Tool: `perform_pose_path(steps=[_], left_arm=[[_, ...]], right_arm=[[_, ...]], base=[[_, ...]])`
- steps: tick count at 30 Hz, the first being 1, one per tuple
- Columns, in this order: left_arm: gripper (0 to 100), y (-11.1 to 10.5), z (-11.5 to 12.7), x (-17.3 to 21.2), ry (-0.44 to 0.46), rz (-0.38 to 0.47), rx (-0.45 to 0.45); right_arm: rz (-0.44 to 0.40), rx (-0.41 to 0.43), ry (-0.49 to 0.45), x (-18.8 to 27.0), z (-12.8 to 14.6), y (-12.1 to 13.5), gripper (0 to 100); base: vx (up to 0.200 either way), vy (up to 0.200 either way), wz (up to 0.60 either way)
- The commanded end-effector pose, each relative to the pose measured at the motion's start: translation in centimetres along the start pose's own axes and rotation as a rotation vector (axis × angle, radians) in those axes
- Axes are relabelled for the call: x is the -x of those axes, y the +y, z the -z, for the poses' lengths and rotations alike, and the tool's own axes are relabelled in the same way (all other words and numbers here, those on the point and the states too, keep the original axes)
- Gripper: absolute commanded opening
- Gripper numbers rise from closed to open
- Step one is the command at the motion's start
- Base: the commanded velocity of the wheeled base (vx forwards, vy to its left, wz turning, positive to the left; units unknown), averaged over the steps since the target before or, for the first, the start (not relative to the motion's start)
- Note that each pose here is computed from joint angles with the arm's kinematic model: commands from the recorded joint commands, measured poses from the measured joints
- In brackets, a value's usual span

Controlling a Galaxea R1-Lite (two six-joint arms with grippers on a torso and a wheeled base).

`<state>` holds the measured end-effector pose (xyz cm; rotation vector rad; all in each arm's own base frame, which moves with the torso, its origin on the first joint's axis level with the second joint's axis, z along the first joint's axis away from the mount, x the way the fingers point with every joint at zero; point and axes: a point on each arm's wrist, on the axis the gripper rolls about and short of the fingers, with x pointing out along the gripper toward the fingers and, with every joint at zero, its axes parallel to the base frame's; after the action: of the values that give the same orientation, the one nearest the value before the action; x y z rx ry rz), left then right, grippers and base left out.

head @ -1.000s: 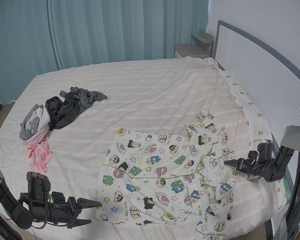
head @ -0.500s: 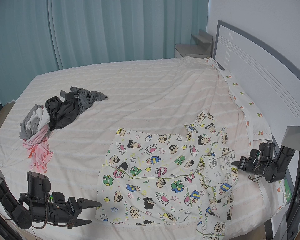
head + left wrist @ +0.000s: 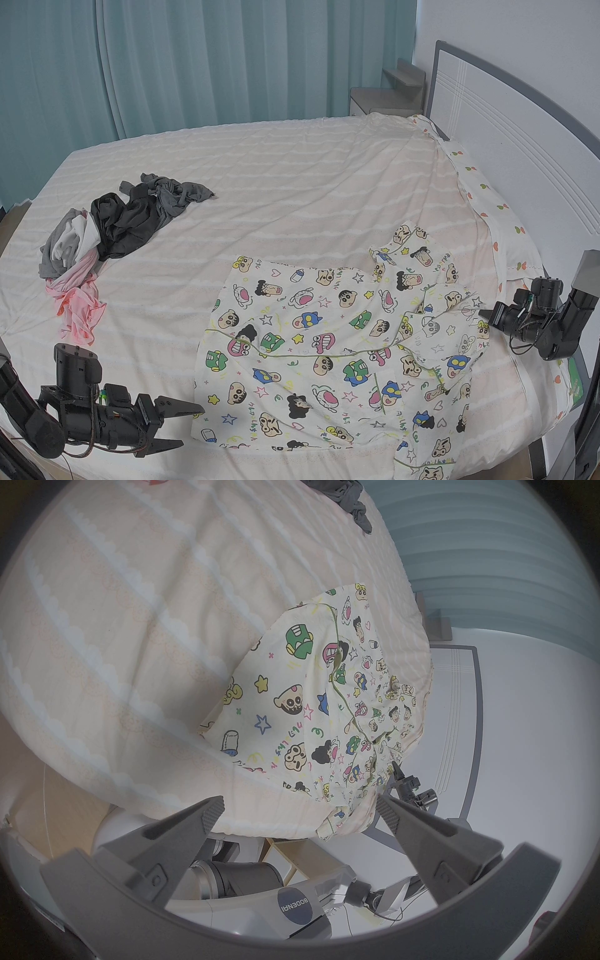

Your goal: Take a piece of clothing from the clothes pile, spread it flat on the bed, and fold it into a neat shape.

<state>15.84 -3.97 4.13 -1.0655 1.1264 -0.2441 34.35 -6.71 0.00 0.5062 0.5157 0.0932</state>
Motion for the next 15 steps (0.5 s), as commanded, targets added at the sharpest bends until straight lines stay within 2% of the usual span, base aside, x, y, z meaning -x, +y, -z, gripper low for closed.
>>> perform_pose_path(steps=[1, 15], left_arm=[[100, 0.1, 0.1, 0.0, 0.004, -0.006, 0.005], [100, 0.1, 0.1, 0.0, 0.004, -0.006, 0.005]], right_arm=[[0.008, 0.001, -0.029, 0.2, -0.8, -0.4, 0], [0.065, -0.003, -0.082, 0.3, -1.8, -1.5, 0]], base=[[0.000, 0.000, 0.00], [0.000, 0.000, 0.00]])
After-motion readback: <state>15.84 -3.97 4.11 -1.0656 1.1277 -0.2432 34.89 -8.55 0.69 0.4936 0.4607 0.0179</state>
